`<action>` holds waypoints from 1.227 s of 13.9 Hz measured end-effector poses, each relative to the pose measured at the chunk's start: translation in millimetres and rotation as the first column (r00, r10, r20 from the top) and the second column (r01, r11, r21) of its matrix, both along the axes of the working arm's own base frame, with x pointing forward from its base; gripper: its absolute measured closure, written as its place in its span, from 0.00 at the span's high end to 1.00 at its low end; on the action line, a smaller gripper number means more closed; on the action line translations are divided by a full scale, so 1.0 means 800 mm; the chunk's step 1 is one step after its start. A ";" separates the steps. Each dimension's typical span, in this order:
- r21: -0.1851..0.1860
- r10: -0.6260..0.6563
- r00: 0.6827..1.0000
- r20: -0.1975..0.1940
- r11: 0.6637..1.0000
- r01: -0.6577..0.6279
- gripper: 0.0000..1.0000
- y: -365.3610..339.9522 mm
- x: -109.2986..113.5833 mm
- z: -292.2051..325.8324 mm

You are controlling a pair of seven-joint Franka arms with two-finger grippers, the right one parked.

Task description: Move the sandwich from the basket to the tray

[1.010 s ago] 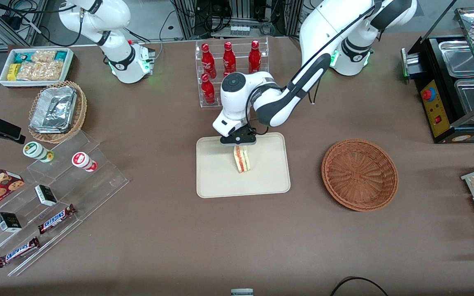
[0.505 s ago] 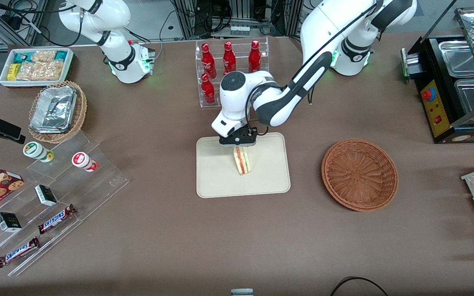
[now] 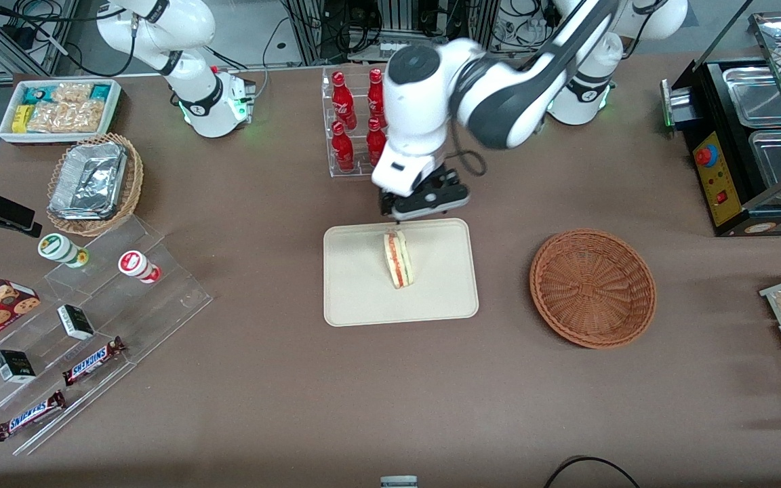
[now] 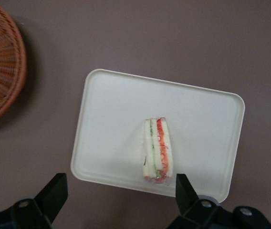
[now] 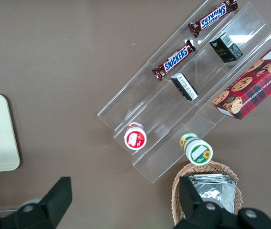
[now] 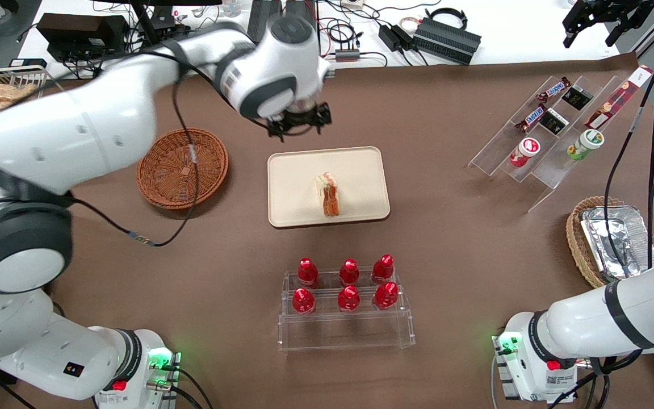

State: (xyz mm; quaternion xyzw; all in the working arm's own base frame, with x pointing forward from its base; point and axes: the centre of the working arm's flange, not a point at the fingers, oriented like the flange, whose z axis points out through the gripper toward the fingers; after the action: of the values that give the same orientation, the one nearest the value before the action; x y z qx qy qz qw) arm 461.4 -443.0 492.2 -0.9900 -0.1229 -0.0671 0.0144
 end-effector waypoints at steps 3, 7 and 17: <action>0.033 -0.013 0.998 -0.058 0.999 0.014 1.00 0.092 0.025 0.083; 0.033 -0.082 0.987 -0.138 0.996 0.087 1.00 0.229 0.065 0.139; -0.088 -0.279 0.942 -0.189 0.960 0.266 1.00 0.539 0.073 0.209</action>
State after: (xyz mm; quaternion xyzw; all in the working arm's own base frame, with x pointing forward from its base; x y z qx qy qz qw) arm 519.7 -11.9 659.4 -0.9992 0.0154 0.0348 -0.0130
